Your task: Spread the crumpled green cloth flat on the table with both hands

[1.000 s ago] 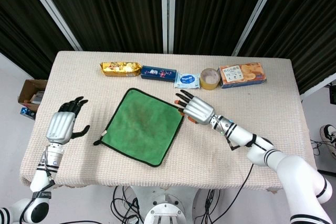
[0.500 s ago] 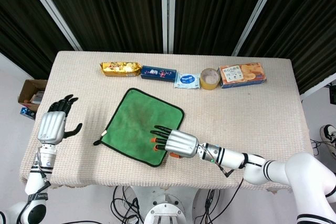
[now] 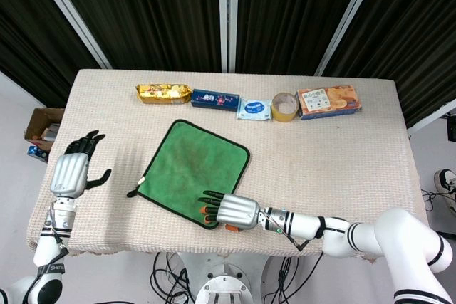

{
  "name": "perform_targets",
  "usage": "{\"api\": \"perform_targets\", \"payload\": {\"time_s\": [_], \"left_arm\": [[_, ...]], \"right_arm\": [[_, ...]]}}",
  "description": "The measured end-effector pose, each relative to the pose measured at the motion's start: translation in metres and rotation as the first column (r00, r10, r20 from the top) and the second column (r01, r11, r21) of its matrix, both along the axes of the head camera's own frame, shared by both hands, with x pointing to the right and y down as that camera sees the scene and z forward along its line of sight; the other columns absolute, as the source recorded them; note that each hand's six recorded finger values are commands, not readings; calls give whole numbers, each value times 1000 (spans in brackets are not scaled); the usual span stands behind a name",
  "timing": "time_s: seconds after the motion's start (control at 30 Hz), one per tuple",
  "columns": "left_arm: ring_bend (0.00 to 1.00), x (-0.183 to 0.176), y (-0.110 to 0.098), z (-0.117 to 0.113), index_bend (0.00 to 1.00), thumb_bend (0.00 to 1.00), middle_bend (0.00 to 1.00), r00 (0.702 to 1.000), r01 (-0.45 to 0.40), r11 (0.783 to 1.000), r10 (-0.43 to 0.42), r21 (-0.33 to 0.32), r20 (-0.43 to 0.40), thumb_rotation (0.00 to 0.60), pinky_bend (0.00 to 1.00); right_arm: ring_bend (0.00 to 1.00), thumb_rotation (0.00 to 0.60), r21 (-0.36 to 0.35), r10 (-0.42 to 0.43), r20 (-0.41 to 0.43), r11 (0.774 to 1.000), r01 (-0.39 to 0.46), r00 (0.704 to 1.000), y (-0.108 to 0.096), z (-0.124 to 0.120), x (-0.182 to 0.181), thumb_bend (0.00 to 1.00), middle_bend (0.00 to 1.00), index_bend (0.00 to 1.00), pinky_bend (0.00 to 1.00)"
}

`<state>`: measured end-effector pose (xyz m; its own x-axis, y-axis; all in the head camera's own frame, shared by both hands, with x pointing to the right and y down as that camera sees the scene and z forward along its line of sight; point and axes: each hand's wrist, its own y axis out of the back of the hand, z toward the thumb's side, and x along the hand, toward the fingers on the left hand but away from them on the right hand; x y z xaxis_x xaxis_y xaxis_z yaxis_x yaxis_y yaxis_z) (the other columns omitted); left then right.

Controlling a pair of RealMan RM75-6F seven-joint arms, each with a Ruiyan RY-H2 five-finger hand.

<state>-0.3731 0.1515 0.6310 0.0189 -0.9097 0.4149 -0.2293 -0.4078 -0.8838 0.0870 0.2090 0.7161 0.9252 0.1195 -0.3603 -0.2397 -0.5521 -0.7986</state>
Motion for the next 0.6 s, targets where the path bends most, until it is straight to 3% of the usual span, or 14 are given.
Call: {"api": "perform_targets", "payload": {"time_s": [0.6], "left_arm": [[143,7,0,1,165,249,88,1000,-18,1000,18,0,-12,600,176]], "right_arm": [[0,600,-73,41,-38,996,-43,998,16,-14,39,305,183,322,0]]}}
